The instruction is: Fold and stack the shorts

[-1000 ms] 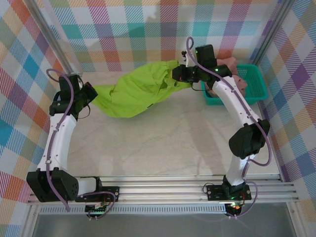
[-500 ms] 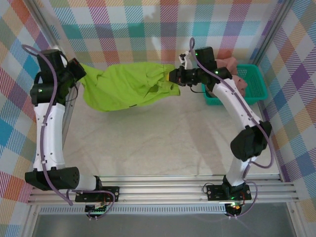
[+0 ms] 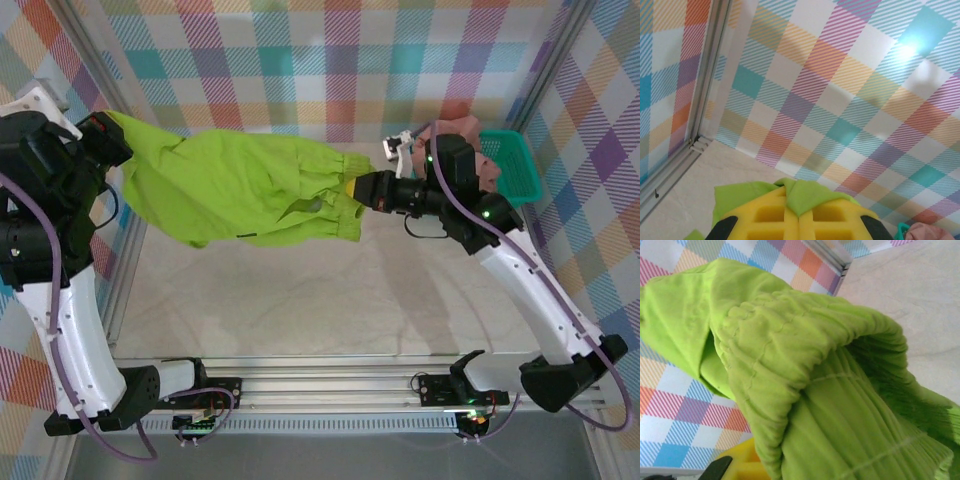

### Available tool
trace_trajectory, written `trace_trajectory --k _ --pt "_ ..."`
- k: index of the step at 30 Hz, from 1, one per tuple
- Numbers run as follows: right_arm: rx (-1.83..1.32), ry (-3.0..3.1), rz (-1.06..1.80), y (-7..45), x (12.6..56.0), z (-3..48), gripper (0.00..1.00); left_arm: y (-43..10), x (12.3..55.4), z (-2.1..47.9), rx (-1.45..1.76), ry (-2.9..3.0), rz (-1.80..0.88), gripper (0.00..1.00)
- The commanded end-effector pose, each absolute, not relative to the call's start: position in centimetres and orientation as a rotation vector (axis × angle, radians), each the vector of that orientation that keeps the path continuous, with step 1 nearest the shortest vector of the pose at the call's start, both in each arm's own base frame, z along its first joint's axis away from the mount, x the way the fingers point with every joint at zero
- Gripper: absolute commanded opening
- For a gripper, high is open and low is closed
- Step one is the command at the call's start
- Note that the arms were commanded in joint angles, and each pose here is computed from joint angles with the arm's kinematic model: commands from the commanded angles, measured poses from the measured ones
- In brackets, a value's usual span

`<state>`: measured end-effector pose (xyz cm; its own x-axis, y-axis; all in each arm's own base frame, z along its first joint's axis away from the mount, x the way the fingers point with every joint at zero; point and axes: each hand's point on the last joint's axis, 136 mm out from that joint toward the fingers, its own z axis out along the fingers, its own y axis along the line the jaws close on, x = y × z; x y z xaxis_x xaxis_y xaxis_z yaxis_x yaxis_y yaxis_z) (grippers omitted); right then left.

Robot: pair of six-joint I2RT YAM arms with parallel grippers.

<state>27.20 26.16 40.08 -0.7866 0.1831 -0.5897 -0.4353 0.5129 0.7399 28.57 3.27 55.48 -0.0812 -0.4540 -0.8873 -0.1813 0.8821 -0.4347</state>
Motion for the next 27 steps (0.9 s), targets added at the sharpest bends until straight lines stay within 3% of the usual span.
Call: trace_trajectory --k 1,6,8,10,12,14,16,19,22,27 --pt "-0.010 2.145 1.224 25.0 28.7 39.1 0.06 4.3 30.3 53.0 -0.523 1.752 -0.173 0.00" --pt "0.146 2.276 1.139 25.3 31.8 33.5 0.09 3.3 37.7 43.9 -0.531 2.018 -0.249 0.01" --pt "0.222 2.321 1.167 25.9 34.0 31.0 0.18 2.8 41.5 39.2 -0.548 2.100 -0.304 0.10" --pt "0.301 2.346 1.223 26.3 36.7 29.2 0.26 2.6 45.0 34.7 -0.574 2.163 -0.344 0.22" --pt "0.363 2.366 1.223 26.2 40.0 27.5 0.48 2.6 48.5 30.7 -0.594 2.226 -0.373 0.32" --pt "0.393 2.374 1.217 25.9 43.3 27.0 0.66 1.4 52.0 28.0 -0.567 2.283 -0.481 0.65" --pt "0.358 2.372 1.196 25.9 45.2 27.5 0.75 0.1 54.0 27.6 -0.545 2.302 -0.594 0.74" --pt "0.219 2.348 1.196 26.8 44.9 28.9 0.78 -1.4 53.5 31.0 -0.468 2.263 -0.620 0.82" --pt "0.088 2.386 1.157 27.8 42.5 28.0 0.83 -1.1 49.7 31.7 -0.469 2.287 -0.503 0.93" --pt "-0.093 2.536 0.925 27.2 39.4 21.8 0.83 1.2 42.0 25.2 -0.738 2.328 -0.347 0.87"
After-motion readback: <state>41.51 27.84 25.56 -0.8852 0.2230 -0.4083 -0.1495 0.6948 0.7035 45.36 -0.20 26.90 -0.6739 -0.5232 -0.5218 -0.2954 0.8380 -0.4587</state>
